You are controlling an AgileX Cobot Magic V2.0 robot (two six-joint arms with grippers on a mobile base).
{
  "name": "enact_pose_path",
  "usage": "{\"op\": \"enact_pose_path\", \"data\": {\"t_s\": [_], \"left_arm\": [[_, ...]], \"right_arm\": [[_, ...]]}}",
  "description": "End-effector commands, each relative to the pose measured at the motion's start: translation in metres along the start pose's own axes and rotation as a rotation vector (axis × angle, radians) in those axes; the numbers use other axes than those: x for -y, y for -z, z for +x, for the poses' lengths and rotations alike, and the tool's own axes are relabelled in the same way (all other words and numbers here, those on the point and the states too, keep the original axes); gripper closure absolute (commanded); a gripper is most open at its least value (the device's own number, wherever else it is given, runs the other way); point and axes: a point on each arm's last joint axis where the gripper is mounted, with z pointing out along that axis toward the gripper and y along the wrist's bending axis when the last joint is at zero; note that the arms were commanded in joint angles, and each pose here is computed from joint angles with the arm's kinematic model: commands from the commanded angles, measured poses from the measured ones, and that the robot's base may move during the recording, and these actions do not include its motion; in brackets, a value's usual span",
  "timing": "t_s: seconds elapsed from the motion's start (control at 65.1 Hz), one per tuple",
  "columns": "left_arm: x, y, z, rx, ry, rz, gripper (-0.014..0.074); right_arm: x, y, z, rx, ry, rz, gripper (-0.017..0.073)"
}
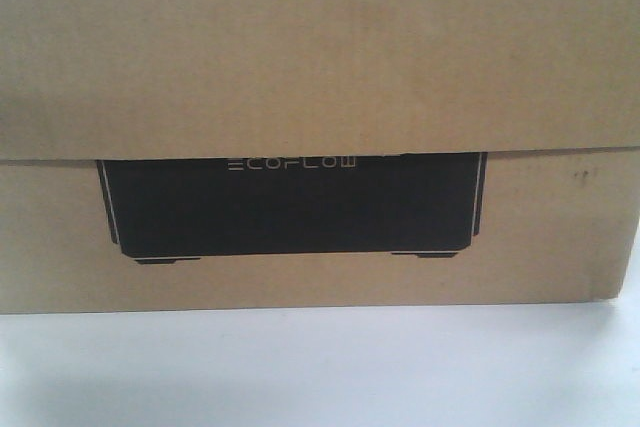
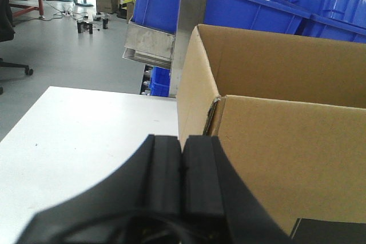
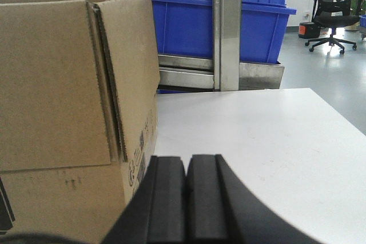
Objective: Grab box from left shelf to table start
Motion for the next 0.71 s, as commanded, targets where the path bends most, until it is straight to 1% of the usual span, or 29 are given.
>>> {"op": "enact_pose_path", "data": {"t_s": [0.0,0.031,0.092,0.138,0.154,0.2,0.215,0.23,0.277,0.307,0.353,0.369,0.476,0.553,0.599,0.691], "left_arm": [[0.006,-0.001,-0.006,0.040,0.073,0.063,0.0687],[0.006,-0.001,-0.001,0.023,0.085,0.061,0.0687],[0.005,-0.001,0.005,0.025,0.066,0.065,0.0687],[0.006,0.000,0.011,0.032,0.018,0.090,0.0687],[0.007,0.000,0.013,0.037,0.010,0.100,0.0687],[0.007,0.000,0.020,0.047,-0.036,0.110,0.0687],[0.007,0.001,0.023,0.048,-0.033,0.111,0.0687],[0.007,0.001,0.025,0.051,-0.044,0.111,0.0687],[0.006,0.002,0.031,0.056,-0.043,0.102,0.0687],[0.005,0.002,0.037,0.057,-0.032,0.089,0.0687],[0.003,0.002,0.045,0.054,-0.001,0.069,0.0687],[0.003,0.001,0.048,0.056,0.000,0.063,0.0687],[0.000,-0.001,0.066,0.101,0.053,0.021,0.0687],[-0.004,-0.005,0.076,0.132,0.048,-0.022,0.0687],[-0.006,-0.006,0.081,0.139,0.061,-0.048,0.0687],[-0.009,-0.008,0.088,0.152,0.055,-0.079,0.0687]], "right_arm": [[-0.001,0.002,-0.014,0.114,0.008,-0.001,0.0509],[-0.001,0.002,-0.014,0.114,0.008,-0.001,0.0509],[-0.001,0.002,-0.014,0.114,0.008,-0.001,0.0509],[-0.001,0.002,-0.014,0.114,0.008,-0.001,0.0509],[-0.001,0.002,-0.014,0.114,0.008,-0.001,0.0509],[-0.001,0.002,-0.014,0.114,0.008,-0.001,0.0509],[-0.001,0.002,-0.014,0.114,0.008,-0.001,0.0509],[-0.001,0.002,-0.014,0.114,0.008,-0.001,0.0509],[-0.001,0.002,-0.014,0.114,0.008,-0.001,0.0509],[-0.001,0.002,-0.014,0.114,0.008,-0.001,0.0509],[-0.001,0.002,-0.014,0.114,0.008,-0.001,0.0509],[-0.001,0.002,-0.014,0.114,0.008,-0.001,0.0509],[-0.001,0.002,-0.014,0.114,0.008,-0.001,0.0509],[-0.001,0.002,-0.014,0.114,0.008,-0.001,0.0509],[-0.001,0.002,-0.014,0.114,0.008,-0.001,0.0509],[-0.001,0.002,-0.014,0.114,0.008,-0.001,0.0509]]}}
